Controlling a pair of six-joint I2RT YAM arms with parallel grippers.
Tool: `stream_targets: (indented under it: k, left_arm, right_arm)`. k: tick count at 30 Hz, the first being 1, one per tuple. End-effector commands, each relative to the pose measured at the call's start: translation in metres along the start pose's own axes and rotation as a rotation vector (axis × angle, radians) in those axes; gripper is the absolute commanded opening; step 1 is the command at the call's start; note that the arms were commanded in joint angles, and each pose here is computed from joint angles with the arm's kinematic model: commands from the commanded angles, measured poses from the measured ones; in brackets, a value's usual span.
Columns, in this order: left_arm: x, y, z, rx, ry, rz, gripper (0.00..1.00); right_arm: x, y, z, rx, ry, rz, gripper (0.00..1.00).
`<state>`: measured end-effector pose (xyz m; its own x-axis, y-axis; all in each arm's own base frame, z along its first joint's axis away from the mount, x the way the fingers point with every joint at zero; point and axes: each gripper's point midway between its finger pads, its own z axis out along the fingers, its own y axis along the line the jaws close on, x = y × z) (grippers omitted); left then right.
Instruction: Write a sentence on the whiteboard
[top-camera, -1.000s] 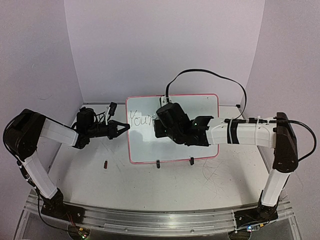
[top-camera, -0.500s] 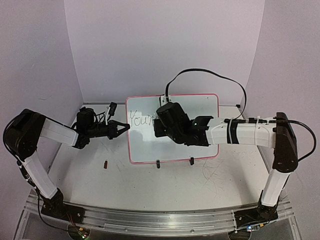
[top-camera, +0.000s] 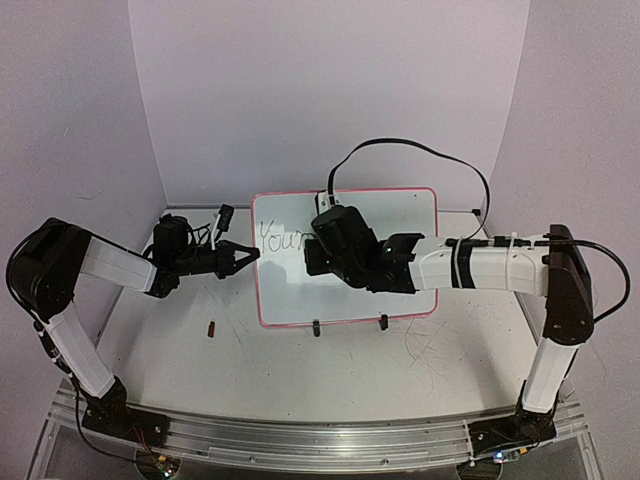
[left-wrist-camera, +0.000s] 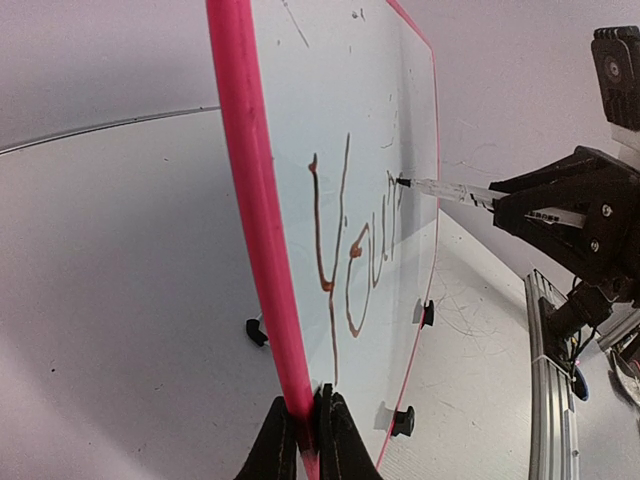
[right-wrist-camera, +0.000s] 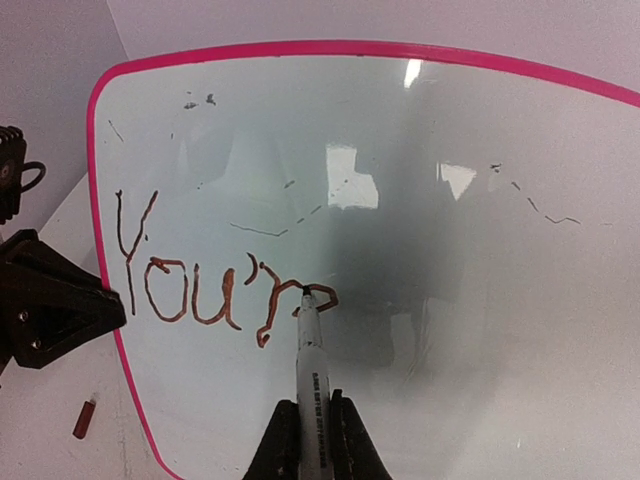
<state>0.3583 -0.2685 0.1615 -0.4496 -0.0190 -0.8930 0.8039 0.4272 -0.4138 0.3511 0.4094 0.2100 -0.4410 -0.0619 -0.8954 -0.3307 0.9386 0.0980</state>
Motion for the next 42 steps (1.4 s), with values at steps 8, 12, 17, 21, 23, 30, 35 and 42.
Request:
stream_targets:
  k: [8,12,17,21,23,30,35,42]
  left_arm:
    - [-0.010,-0.003,0.004,-0.015,-0.012,0.096,0.00]
    - [-0.010,-0.003,0.004,-0.016,-0.013,0.096,0.00]
    - [-0.010,-0.003,0.003,-0.016,-0.013,0.096,0.00]
    - [-0.010,-0.002,0.004,-0.016,-0.013,0.096,0.00]
    - [-0.009,-0.002,0.004,-0.016,-0.012,0.095,0.00]
    - [-0.009,-0.002,0.004,-0.016,-0.012,0.095,0.00]
    - [-0.009,-0.002,0.004,-0.016,-0.010,0.093,0.00]
    - [-0.007,0.002,0.005,-0.027,-0.007,0.078,0.00]
  right_arm:
    - [0.014,-0.007,0.002,0.005,0.043,0.006,0.00]
    - [0.017,-0.010,-0.001,0.009,0.051,0.008,0.00]
    - [0.021,-0.013,-0.003,0.017,0.063,0.007,0.00]
    - [0.021,-0.019,-0.007,0.032,0.064,0.006,0.00]
    - [0.019,-0.022,-0.010,0.042,0.060,0.003,0.00]
    - [0.000,-0.030,-0.020,0.076,0.019,-0.017,0.00]
    - [-0.073,-0.008,-0.070,-0.108,-0.140,0.016,0.00]
    - [-0.054,-0.032,-0.096,-0.110,-0.120,-0.058,0.00]
